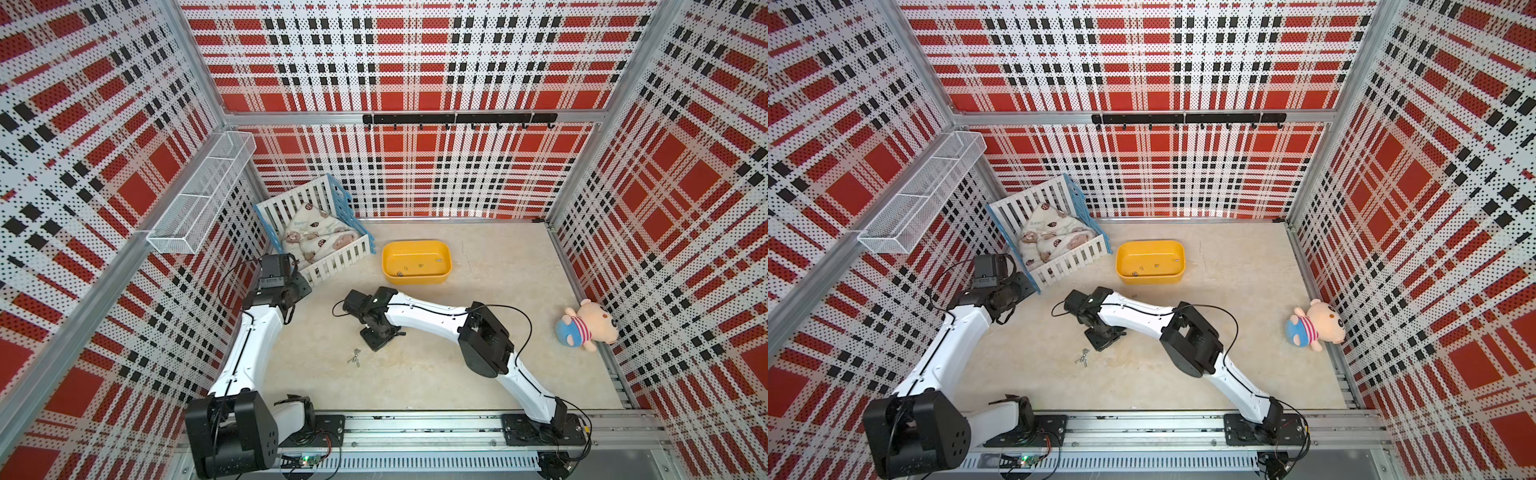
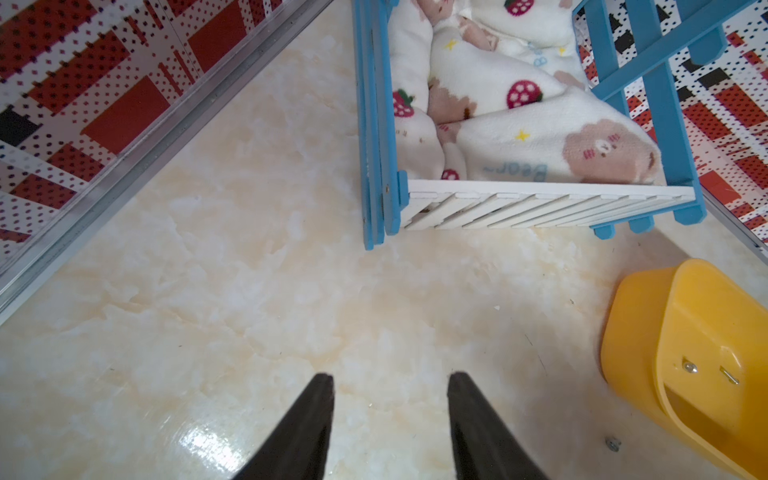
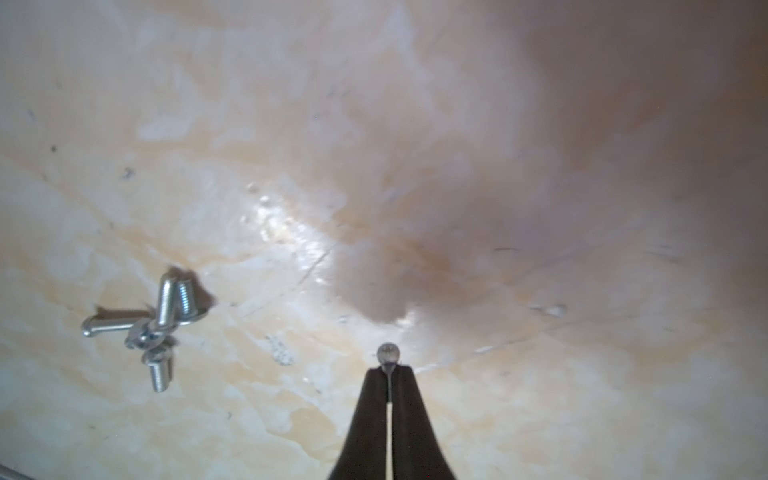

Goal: Put the screws on the desktop into the storage box
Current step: Pick up the screw from the center of the board, then place the screw in the storage box.

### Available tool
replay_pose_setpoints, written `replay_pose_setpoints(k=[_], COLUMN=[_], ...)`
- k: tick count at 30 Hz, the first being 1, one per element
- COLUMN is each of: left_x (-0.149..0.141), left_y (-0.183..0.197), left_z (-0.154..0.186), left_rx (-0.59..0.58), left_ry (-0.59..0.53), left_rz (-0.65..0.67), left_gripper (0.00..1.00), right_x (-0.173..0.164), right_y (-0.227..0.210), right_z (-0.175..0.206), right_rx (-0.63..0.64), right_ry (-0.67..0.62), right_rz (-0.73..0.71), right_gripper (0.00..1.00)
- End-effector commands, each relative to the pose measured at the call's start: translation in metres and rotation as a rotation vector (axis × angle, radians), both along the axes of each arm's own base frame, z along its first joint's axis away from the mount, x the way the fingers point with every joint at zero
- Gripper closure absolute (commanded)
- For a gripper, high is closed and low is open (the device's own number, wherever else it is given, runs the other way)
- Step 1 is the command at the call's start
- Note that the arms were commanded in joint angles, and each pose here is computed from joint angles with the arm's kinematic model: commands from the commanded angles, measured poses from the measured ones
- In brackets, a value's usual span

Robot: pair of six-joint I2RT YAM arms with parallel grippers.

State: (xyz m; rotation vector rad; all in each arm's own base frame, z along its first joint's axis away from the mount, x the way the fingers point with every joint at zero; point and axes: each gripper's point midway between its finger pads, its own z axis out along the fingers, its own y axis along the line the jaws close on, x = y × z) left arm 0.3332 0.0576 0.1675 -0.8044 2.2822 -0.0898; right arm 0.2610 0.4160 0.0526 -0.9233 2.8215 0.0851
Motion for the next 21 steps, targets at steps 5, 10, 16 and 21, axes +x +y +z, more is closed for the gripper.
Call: replay_pose_setpoints(k=[5,10,16,21], left_x=[0.000,0.001,-0.002,-0.001], left_y=[-0.008,-0.025,-0.042,-0.051], left_z=[0.005,0.004,0.000,0.003], left_rx=[-0.004,0.000,0.000,-0.002], left_ry=[-0.032,-0.025,-0.014,-0.019], left_rz=[-0.023,-0.063,-0.092,-0.108], left_gripper=[0.49,0.49,0.49,0.49], right_x=[0.085,0.136,0.186,0.221], right_y=[-0.046,-0.079,-0.106,-0.121], right_z=[0.079,0.099,0.107,0.096], right_rx=[0.099,0.150,0.175,0.170], right_ry=[-0.189,-0.247,-0.295,-0.297], right_rz=[-0.179,-0.297,-0.401,-0.465], right_gripper=[1.00,1.00,1.00,1.00])
